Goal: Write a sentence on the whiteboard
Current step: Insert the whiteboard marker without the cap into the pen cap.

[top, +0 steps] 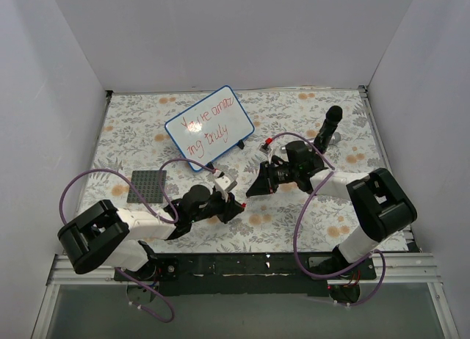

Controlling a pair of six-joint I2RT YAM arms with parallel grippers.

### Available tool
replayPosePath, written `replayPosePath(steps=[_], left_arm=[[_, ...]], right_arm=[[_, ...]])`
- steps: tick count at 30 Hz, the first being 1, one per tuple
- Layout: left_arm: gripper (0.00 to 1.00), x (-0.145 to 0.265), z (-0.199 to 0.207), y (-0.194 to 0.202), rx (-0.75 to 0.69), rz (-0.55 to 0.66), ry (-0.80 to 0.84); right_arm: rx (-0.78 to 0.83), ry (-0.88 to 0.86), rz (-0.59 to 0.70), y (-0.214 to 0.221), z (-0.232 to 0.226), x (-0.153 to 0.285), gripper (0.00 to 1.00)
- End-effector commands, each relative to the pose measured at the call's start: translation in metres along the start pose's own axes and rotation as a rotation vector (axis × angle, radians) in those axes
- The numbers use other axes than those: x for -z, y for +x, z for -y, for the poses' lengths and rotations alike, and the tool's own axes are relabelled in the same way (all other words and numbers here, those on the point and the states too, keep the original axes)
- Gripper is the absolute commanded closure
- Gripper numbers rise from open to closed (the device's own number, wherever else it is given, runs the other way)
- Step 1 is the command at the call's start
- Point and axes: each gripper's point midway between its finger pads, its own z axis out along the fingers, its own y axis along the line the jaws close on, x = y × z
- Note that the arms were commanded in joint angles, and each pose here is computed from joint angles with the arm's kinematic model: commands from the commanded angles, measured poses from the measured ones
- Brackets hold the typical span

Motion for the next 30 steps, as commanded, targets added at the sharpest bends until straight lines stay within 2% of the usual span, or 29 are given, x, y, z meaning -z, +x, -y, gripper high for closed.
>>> replayPosePath(steps=[1,9,15,16,18,19,24,30], left_arm=[[0.99,-0.005,0.0,-0.033,0.003,0.127,-0.022],[0.99,-0.017,-0.005,-0.061,0.03,0.23,-0.051],[0.92,-0.018,-0.001,-0.058,0.052,0.222,-0.031],[0.79,-0.017,-0.002,-0.055,0.061,0.212,-0.034],[0.7,-0.012,-0.001,-0.057,0.07,0.227,-0.035],[0.59,-0.009,-0.002,-0.054,0.078,0.226,-0.041],[0.43,0.011,-0.003,-0.059,0.095,0.275,-0.061],[0.21,0.029,0.001,-0.039,0.13,0.229,-0.046]], right_arm=[[0.026,-0.035,-0.016,0.001,-0.005,-0.006,0.99],[0.02,-0.032,-0.037,0.005,-0.003,-0.009,0.99],[0.025,-0.031,-0.04,0.005,-0.002,-0.01,0.99],[0.024,-0.031,-0.041,0.004,-0.002,-0.01,0.99],[0.026,-0.03,-0.039,0.004,-0.002,-0.009,0.99],[0.027,-0.029,-0.041,0.004,-0.002,-0.01,0.99],[0.032,-0.017,-0.042,0.004,0.001,-0.01,0.99],[0.048,-0.031,-0.046,0.003,-0.001,-0.009,0.99]])
